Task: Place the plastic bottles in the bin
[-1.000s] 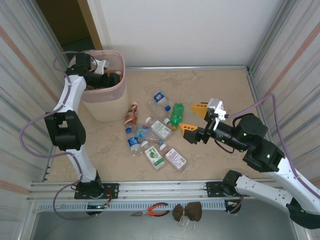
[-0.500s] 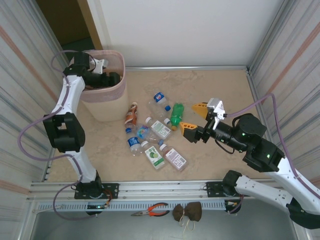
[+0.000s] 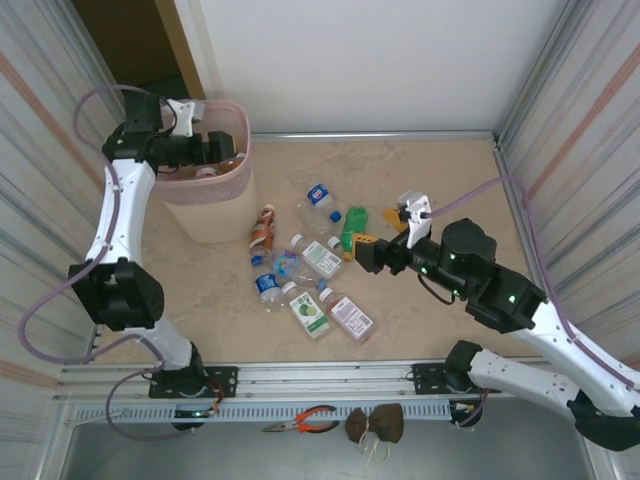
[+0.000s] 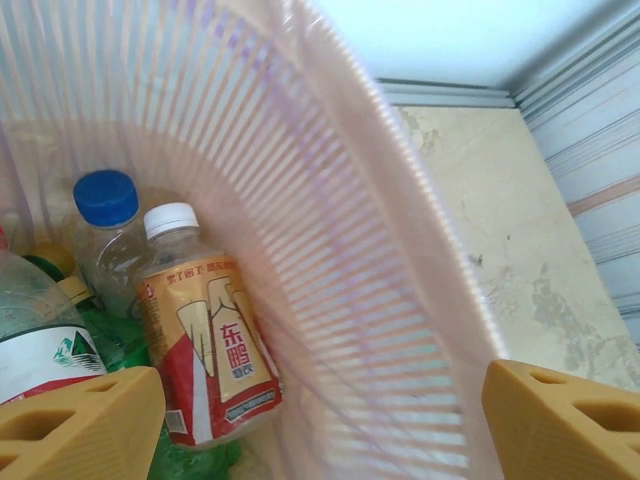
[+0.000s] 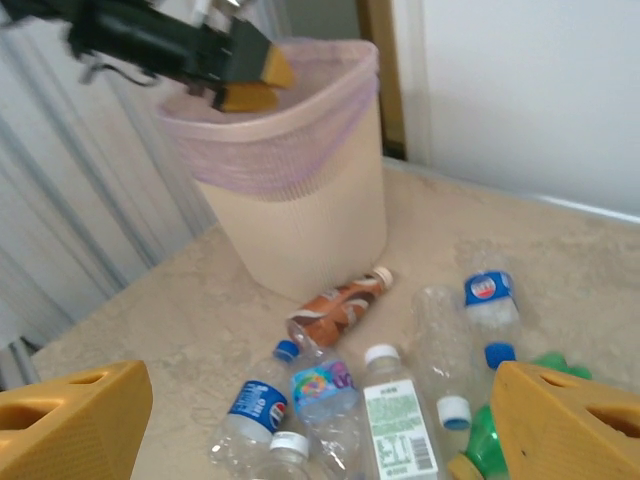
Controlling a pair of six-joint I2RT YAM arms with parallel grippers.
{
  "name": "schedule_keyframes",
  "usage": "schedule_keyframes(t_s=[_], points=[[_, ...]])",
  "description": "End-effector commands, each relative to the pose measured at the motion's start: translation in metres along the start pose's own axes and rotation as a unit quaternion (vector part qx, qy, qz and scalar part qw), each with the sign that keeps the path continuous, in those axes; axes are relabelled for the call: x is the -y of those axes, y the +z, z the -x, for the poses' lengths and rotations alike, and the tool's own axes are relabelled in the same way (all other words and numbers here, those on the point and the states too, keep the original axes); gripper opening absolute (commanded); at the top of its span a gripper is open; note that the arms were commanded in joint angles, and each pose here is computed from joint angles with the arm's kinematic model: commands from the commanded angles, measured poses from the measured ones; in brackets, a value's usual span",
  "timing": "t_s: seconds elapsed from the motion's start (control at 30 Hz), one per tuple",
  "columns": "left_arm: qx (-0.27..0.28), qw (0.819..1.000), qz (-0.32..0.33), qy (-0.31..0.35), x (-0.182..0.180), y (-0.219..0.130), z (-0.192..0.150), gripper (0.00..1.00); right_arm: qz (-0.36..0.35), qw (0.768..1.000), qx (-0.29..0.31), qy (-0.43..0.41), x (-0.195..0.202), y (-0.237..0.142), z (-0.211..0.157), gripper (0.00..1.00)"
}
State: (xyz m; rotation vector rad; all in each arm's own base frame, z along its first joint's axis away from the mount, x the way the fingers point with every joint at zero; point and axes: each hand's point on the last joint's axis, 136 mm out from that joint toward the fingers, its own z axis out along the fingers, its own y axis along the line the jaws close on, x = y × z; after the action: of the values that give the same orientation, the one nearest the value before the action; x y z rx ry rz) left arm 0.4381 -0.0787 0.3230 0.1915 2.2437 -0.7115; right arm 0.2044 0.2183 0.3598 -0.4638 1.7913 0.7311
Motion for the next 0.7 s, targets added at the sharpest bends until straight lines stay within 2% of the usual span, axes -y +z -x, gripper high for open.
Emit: schedule_keyframes(t_s=[0.0,0.33,0.57,0.6,0.67], points=[[0.034,0.999,-0.021,0.012,0.021,-0.026,0.009,0.83,-0.055,0.995,-0.034,0.077,0.024,0.013,-0.026,0.86],[0.086,0.994,-0.070,0.004,0.049,-0.054,-0.006,0.83,-0.143,0.959,-0.139,0.199,0.061,0.052,-0.104,0.86],[0.106,0.989,-0.099,-0.012,0.067,-0.071,-0.025,0.82,-0.171,0.935,-0.216,0.223,0.071,0.078,-0.150,0.85],[0.106,0.989,-0.099,-0.014,0.067,-0.072,-0.028,0.82,-0.176,0.932,-0.220,0.230,0.073,0.080,-0.154,0.84],[0.110,0.989,-0.101,-0.017,0.070,-0.075,-0.033,0.82,-0.188,0.923,-0.231,0.244,0.079,0.087,-0.167,0.75]])
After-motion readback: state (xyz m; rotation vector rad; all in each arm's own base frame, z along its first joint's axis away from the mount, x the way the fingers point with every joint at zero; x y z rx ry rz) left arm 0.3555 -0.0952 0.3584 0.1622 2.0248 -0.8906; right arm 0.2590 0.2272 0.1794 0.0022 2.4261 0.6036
